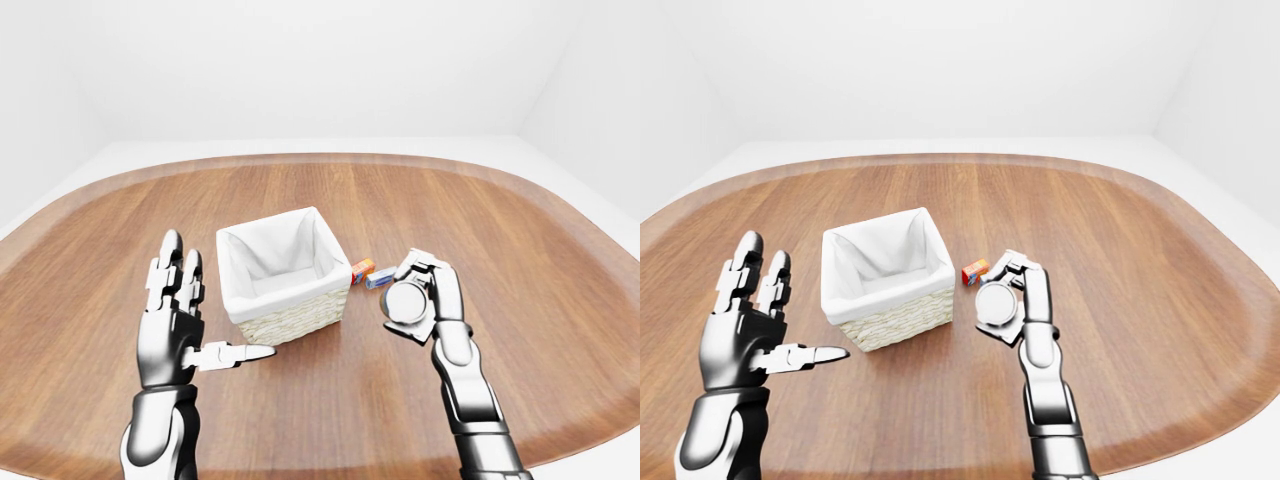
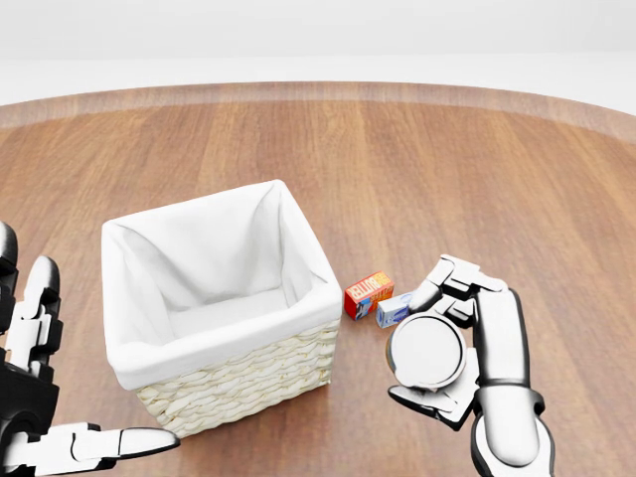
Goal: Pick up the alphabet soup and put it in the basket.
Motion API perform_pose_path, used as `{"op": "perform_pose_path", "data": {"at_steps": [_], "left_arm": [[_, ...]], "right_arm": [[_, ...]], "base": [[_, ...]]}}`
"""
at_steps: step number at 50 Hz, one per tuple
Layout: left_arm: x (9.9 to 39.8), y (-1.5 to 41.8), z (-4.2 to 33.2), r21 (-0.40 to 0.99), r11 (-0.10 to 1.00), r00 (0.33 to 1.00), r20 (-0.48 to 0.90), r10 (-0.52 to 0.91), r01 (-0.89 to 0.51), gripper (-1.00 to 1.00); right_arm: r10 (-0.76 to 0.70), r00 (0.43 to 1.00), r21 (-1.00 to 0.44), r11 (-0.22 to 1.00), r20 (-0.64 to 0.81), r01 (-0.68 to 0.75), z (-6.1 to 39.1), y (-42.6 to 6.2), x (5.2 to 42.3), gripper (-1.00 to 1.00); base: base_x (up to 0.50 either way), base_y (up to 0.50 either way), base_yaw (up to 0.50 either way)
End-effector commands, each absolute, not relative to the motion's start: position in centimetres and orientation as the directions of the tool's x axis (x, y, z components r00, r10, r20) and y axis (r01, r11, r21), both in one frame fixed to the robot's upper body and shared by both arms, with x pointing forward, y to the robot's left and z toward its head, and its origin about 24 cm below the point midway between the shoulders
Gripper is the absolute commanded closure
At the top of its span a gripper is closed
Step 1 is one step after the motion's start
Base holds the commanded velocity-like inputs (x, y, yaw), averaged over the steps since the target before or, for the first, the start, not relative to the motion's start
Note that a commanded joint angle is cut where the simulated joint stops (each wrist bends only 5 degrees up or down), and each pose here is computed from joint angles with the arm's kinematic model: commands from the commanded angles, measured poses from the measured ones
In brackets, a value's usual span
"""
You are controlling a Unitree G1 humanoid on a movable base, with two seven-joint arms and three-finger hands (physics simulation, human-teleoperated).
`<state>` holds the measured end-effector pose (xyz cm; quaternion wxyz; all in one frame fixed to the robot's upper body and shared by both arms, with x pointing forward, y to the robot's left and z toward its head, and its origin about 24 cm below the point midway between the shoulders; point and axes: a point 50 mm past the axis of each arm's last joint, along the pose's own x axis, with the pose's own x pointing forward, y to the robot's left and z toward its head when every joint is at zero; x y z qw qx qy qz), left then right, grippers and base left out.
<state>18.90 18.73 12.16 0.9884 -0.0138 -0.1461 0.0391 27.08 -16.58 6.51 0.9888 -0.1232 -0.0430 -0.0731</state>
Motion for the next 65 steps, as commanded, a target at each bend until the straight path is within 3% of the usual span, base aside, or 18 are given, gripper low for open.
{"op": "perform_pose_path", "data": {"at_steps": [1,15,40,65], "left_arm": [[18.9,18.8,12.3,-0.040,0.996,0.953,0.293,0.083,-0.074,-1.00],[18.9,18.7,12.2,-0.040,0.997,0.954,0.290,0.078,-0.069,-1.00],[18.4,18.8,12.6,-0.045,0.997,0.949,0.307,0.074,-0.063,-1.00],[17.9,18.9,13.0,-0.048,0.997,0.943,0.324,0.072,-0.060,-1.00]], "right_arm": [[-0.096,0.981,-0.156,0.980,0.167,0.123,9.2,-14.9,27.3,1.00],[-0.004,0.963,-0.144,0.989,0.270,0.045,12.3,-10.5,29.6,1.00],[0.076,0.918,-0.135,0.991,0.388,-0.025,15.5,-5.0,28.8,1.00],[0.096,0.952,-0.164,0.985,0.291,-0.049,16.0,-0.9,33.6,1.00]], "base": [[0.00,0.00,0.00],[0.00,0.00,0.00],[0.00,0.00,0.00],[0.00,0.00,0.00]]}}
